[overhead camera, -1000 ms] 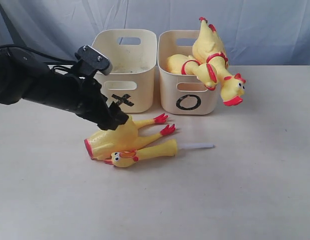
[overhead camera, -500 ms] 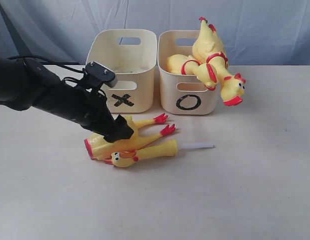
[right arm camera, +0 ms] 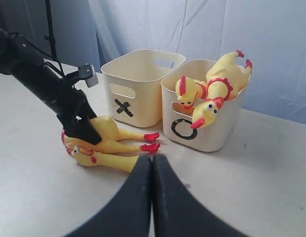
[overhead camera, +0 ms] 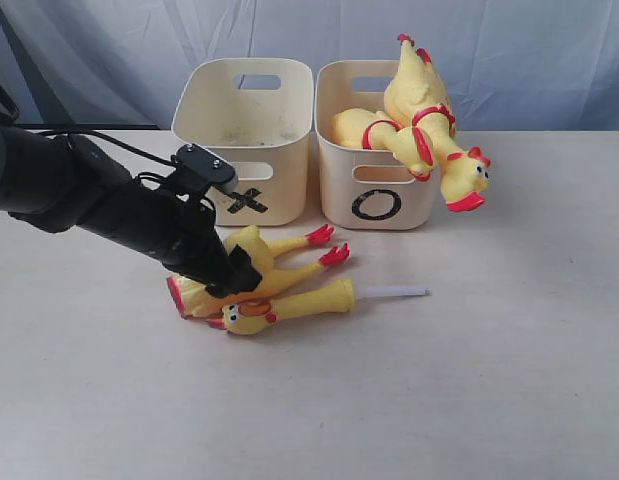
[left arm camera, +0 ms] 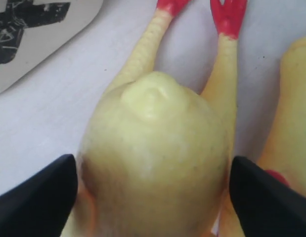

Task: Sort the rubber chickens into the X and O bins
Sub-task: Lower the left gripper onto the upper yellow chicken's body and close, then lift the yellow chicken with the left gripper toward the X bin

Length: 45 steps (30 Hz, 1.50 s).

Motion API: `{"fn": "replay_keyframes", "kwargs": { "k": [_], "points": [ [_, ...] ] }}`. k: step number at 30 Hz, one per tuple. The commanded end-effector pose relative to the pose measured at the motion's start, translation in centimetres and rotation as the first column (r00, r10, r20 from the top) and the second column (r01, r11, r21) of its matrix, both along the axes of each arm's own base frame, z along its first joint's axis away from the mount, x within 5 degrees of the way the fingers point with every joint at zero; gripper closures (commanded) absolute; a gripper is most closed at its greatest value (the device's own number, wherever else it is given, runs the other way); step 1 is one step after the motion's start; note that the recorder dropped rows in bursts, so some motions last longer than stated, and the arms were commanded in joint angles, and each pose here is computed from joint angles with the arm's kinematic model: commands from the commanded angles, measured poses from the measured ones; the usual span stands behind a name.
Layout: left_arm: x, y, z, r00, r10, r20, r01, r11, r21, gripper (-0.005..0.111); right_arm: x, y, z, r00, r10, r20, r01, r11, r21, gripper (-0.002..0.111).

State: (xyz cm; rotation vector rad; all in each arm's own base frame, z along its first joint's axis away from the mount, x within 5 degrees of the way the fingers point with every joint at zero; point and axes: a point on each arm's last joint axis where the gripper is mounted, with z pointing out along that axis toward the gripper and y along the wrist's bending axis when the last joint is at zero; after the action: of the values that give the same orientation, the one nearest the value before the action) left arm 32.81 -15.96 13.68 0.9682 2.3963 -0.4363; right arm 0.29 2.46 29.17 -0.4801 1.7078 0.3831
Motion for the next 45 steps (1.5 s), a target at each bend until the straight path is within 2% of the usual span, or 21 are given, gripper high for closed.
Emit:
{"fn": "replay_keyframes", "kwargs": {
  "k": [1, 8, 9, 11, 18, 22, 28, 35, 37, 39, 40, 41, 42, 45],
  "points": [
    [-0.3, -0.3, -0.4, 0.999, -0.016, -0.028, 0.016, 1.0, -0.003, 0.042, 0.0, -0.1, 0.0, 1.0, -0.003, 0.012, 0.003, 1.0, -0.001, 0.109],
    [-0.6, -0.4, -0.5, 0.998, -0.04, -0.053, 0.04, 0.999, -0.015, 0.082, 0.0, -0.1, 0.0, 1.0, -0.003, 0.012, 0.003, 1.0, -0.001, 0.109],
    [-0.6, -0.4, -0.5, 0.998, -0.042, -0.052, 0.041, 0.999, -0.014, 0.094, 0.0, -0.1, 0.0, 1.0, -0.003, 0.012, 0.003, 1.0, -0.001, 0.109],
    [-0.6, -0.4, -0.5, 0.998, -0.046, -0.05, 0.046, 0.999, -0.011, 0.107, 0.0, -0.1, 0.0, 1.0, -0.003, 0.012, 0.003, 1.0, -0.001, 0.109],
    [-0.7, -0.4, 0.2, 0.998, -0.06, -0.036, 0.06, 0.998, -0.01, 0.107, 0.0, -0.1, 0.0, 1.0, -0.003, 0.012, 0.003, 1.0, -0.001, 0.109],
    [-1.4, -0.2, 2.5, 0.991, -0.134, 0.008, 0.134, 0.991, 0.005, 0.107, 0.0, -0.1, 0.0, 1.0, -0.003, 0.012, 0.003, 1.0, -0.001, 0.109],
    [-2.4, 0.9, 6.1, 0.993, -0.112, 0.046, 0.109, 0.991, 0.072, 0.107, 0.0, -0.1, 0.0, 1.0, -0.003, 0.012, 0.003, 1.0, -0.001, 0.109],
    [-3.4, 1.4, 10.7, 0.986, -0.028, 0.165, 0.029, 1.0, -0.004, 0.107, 0.0, -0.1, 0.0, 1.0, -0.003, 0.012, 0.003, 1.0, -0.001, 0.109],
    [-3.4, 1.5, 12.0, 0.975, 0.025, 0.222, -0.014, 0.999, -0.051, 0.107, 0.0, -0.1, 0.0, 1.0, -0.003, 0.012, 0.003, 1.0, -0.001, 0.109],
    [-2.9, 1.8, 13.6, 0.941, 0.139, 0.307, -0.102, 0.986, -0.134, 0.107, 0.0, -0.1, 0.0, 1.0, -0.003, 0.012, 0.003, 1.0, -0.001, 0.109],
    [-2.4, 2.1, 14.6, 0.9, 0.243, 0.361, -0.179, 0.963, -0.202, 0.107, 0.0, -0.1, 0.0, 1.0, -0.003, 0.012, 0.003, 1.0, -0.001, 0.109],
    [-2.1, 2.4, 15.1, 0.874, 0.299, 0.384, -0.219, 0.946, -0.239, 0.107, 0.0, -0.1, 0.0, 1.0, -0.003, 0.012, 0.003, 1.0, -0.001, 0.109],
    [-1.6, 2.9, 15.8, 0.818, 0.396, 0.418, -0.289, 0.91, -0.297, 0.107, 0.0, -0.1, 0.0, 1.0, -0.003, 0.012, 0.003, 1.0, -0.001, 0.109],
    [-1.0, 3.5, 16.5, 0.745, 0.488, 0.454, -0.357, 0.867, -0.347, 0.107, 0.0, -0.1, 0.0, 1.0, -0.003, 0.012, 0.003, 1.0, -0.001, 0.109]
  ]
}}
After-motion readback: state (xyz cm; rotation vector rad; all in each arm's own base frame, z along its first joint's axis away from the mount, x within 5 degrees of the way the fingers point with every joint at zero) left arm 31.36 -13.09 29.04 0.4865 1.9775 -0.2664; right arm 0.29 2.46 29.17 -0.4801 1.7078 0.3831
